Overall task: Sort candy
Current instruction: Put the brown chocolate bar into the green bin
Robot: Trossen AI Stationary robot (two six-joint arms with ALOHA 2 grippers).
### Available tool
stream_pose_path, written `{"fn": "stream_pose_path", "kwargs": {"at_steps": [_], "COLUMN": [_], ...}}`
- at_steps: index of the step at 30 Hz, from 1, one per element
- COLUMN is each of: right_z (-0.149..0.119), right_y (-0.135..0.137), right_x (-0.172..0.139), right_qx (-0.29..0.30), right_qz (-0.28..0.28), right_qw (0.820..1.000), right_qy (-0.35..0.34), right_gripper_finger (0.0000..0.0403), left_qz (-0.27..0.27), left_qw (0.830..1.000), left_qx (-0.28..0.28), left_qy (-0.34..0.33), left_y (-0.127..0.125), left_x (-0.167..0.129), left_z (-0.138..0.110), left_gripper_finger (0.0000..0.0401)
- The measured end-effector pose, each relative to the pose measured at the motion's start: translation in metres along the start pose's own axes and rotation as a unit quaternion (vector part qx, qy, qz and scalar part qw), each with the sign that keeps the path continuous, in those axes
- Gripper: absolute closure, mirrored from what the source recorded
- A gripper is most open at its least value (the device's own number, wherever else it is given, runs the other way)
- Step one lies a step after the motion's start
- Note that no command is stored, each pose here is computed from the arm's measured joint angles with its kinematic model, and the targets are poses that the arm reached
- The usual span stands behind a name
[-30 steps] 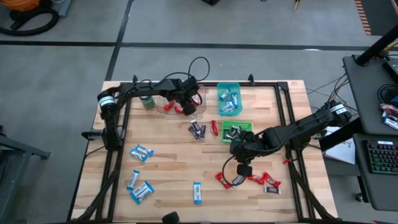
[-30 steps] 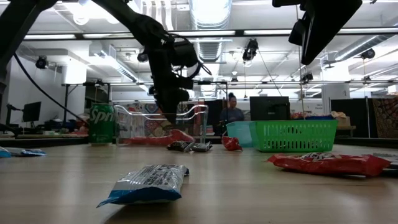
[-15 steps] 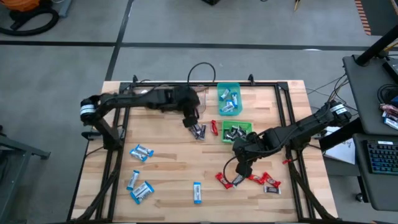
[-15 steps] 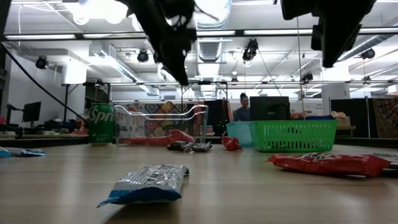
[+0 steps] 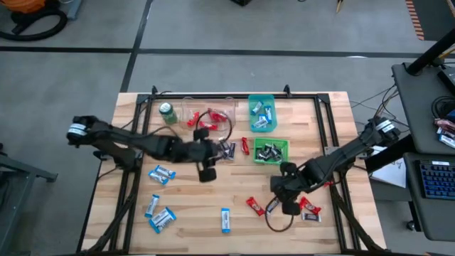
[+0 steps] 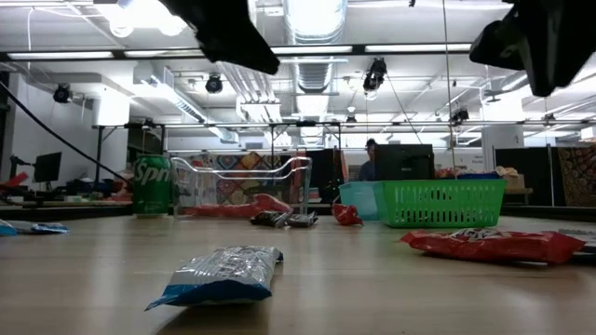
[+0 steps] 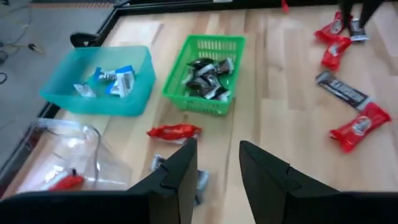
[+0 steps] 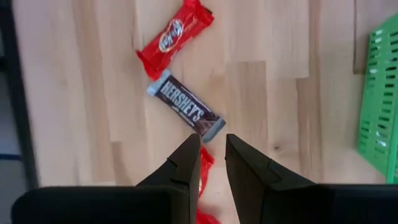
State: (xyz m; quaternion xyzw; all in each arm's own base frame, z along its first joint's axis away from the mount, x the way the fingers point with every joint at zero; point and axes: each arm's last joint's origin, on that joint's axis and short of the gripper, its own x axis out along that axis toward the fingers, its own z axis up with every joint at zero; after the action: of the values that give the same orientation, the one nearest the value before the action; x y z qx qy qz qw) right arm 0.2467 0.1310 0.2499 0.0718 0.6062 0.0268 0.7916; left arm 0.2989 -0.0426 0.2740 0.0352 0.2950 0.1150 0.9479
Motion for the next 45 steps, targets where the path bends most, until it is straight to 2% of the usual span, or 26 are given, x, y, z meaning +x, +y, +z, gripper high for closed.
{"fn": "stream_pose_path", "kwargs": {"at_steps": [7, 14, 26, 34, 45], "right_z": [0.000, -0.001, -0.002, -0.001, 0.000], "right_y": [0.010, 0.020, 0.027, 0.029, 0.028], "right_x": [0.024, 0.050, 0.097, 0.119, 0.125], "right_qx": [-0.051, -0.117, -0.212, -0.229, -0.232], "right_qz": [-0.032, -0.053, -0.080, -0.078, -0.076], "right_qw": [0.998, 0.991, 0.970, 0.964, 0.964], "right_qy": [0.022, 0.046, 0.090, 0.107, 0.107], "right_gripper_finger": [0.0295, 0.0252, 0.0252, 0.0252, 0.0262], "left_qz": [0.003, -0.017, -0.028, -0.028, -0.025], "left_qw": [0.998, 0.996, 0.996, 0.996, 0.997], "left_qx": [-0.013, -0.016, -0.018, -0.021, -0.012], "left_qy": [-0.058, -0.081, -0.082, -0.087, -0.074], "left_y": [-0.036, -0.050, -0.056, -0.058, -0.063], "left_x": [-0.012, -0.019, -0.022, -0.019, -0.009], "left_z": [-0.016, -0.018, -0.019, -0.019, -0.024], "left_gripper_finger": [0.0298, 0.0298, 0.0298, 0.0298, 0.0298]}}
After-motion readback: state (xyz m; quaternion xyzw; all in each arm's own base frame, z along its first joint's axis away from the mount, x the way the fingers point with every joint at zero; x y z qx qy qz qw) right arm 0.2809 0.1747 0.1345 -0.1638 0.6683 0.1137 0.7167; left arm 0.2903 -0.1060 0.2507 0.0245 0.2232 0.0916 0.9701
